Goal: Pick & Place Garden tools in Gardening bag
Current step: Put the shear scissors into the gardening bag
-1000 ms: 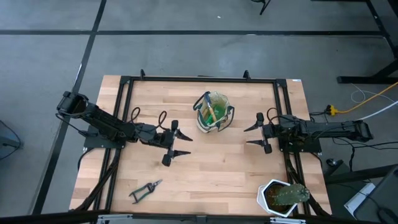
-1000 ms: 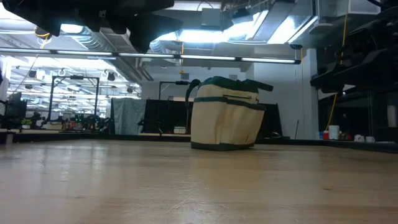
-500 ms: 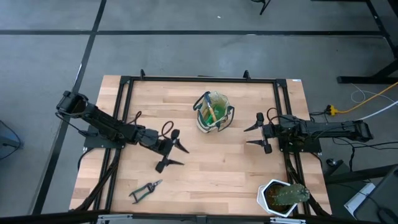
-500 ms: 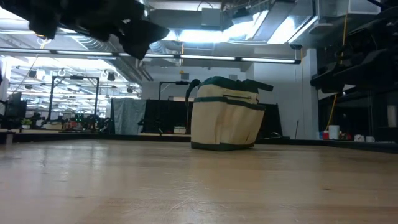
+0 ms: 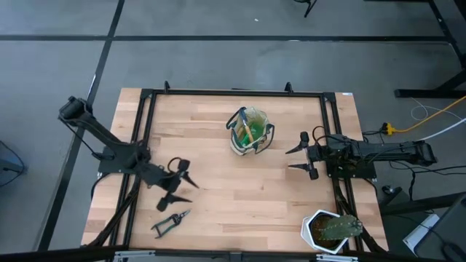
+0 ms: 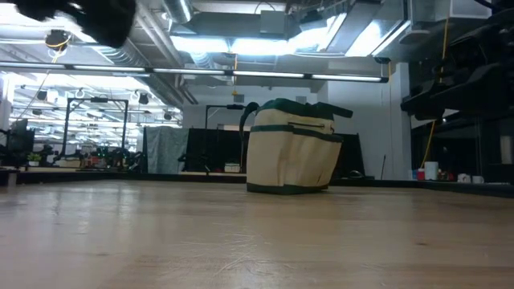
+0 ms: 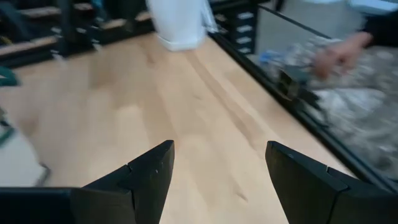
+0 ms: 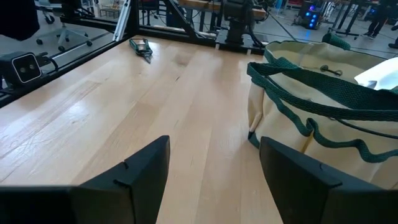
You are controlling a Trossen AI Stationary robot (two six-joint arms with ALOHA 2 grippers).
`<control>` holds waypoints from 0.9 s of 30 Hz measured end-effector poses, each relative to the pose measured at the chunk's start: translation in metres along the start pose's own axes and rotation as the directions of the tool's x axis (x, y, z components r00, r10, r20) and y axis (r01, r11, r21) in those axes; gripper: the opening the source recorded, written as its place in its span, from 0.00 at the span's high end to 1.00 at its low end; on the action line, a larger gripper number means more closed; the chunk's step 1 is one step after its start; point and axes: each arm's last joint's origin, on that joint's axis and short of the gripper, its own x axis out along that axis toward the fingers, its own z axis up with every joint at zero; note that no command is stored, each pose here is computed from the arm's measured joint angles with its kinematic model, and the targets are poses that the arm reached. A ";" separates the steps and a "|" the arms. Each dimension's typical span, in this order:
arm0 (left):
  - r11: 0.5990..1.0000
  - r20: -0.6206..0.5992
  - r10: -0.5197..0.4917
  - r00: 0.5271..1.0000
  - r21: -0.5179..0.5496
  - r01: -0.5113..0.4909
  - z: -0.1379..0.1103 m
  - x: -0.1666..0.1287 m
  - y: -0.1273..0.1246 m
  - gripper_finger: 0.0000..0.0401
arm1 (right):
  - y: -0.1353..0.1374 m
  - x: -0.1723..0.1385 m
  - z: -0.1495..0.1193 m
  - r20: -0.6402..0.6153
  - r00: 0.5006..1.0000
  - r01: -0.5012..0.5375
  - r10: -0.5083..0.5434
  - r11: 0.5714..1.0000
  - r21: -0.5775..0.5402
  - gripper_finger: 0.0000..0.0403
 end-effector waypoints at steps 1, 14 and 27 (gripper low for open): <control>1.000 -0.009 -0.022 1.000 -0.002 0.022 -0.001 -0.004 -0.004 0.37 | 0.000 0.000 0.000 0.000 1.000 0.000 0.000 1.000 0.000 0.38; 0.928 -0.163 -0.337 0.927 -0.227 0.297 -0.018 -0.022 -0.052 0.37 | 0.000 0.000 0.000 0.000 1.000 0.000 0.000 1.000 0.000 0.38; 0.865 -0.381 -0.313 0.870 -0.493 0.095 -0.049 -0.012 -0.075 0.37 | 0.000 0.000 0.000 0.000 1.000 0.000 0.000 1.000 0.000 0.38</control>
